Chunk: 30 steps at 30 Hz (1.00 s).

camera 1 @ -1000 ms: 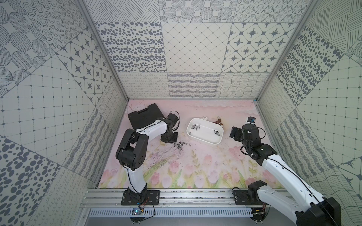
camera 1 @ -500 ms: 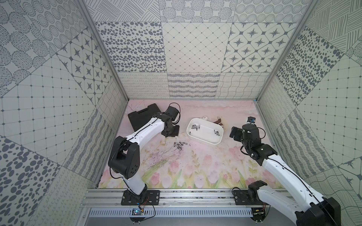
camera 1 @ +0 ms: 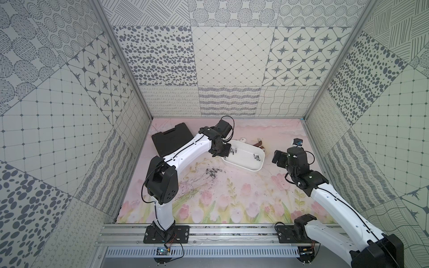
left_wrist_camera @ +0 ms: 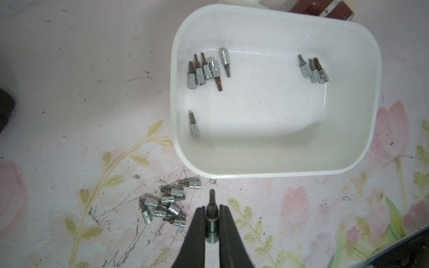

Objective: Put the bit on the desktop into the storage box
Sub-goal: Pick up the screwdriver bit from the center of the board, then place the screwdriver bit in the storage box.

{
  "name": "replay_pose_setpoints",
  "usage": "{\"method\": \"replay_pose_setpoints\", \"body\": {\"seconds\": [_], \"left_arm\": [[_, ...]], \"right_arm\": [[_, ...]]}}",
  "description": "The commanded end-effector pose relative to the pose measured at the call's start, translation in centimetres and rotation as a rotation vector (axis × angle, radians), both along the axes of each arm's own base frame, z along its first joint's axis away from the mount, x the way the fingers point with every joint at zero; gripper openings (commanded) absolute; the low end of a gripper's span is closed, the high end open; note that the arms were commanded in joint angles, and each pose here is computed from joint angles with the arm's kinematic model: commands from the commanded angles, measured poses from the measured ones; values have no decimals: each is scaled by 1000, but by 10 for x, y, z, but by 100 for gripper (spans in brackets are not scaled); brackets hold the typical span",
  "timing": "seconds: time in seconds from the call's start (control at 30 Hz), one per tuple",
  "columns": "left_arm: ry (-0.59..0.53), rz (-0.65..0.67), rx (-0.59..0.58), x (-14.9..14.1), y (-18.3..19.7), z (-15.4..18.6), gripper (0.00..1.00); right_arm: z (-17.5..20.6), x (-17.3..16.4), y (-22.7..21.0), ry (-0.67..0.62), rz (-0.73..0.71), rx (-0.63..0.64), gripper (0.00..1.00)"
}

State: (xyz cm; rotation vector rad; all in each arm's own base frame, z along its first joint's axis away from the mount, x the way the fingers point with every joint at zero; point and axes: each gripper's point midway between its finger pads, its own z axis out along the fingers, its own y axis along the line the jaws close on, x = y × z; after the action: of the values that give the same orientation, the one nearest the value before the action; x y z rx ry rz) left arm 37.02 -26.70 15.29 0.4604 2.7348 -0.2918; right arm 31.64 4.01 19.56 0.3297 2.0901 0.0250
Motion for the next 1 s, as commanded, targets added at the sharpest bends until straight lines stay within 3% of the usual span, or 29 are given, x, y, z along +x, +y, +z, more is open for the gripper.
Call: {"method": "replay_pose_setpoints", "body": {"seconds": [0.0, 0.37, 0.97], "left_arm": [[48, -33, 12, -5, -18, -7, 11], [92, -57, 56, 9, -44, -44, 11], [130, -40, 175, 20, -36, -96, 11]], "right_arm": [[12, 3, 0, -45, -3, 21, 97], [10, 2, 0, -42, -1, 24, 97], [6, 1, 0, -35, -8, 38, 97]]}}
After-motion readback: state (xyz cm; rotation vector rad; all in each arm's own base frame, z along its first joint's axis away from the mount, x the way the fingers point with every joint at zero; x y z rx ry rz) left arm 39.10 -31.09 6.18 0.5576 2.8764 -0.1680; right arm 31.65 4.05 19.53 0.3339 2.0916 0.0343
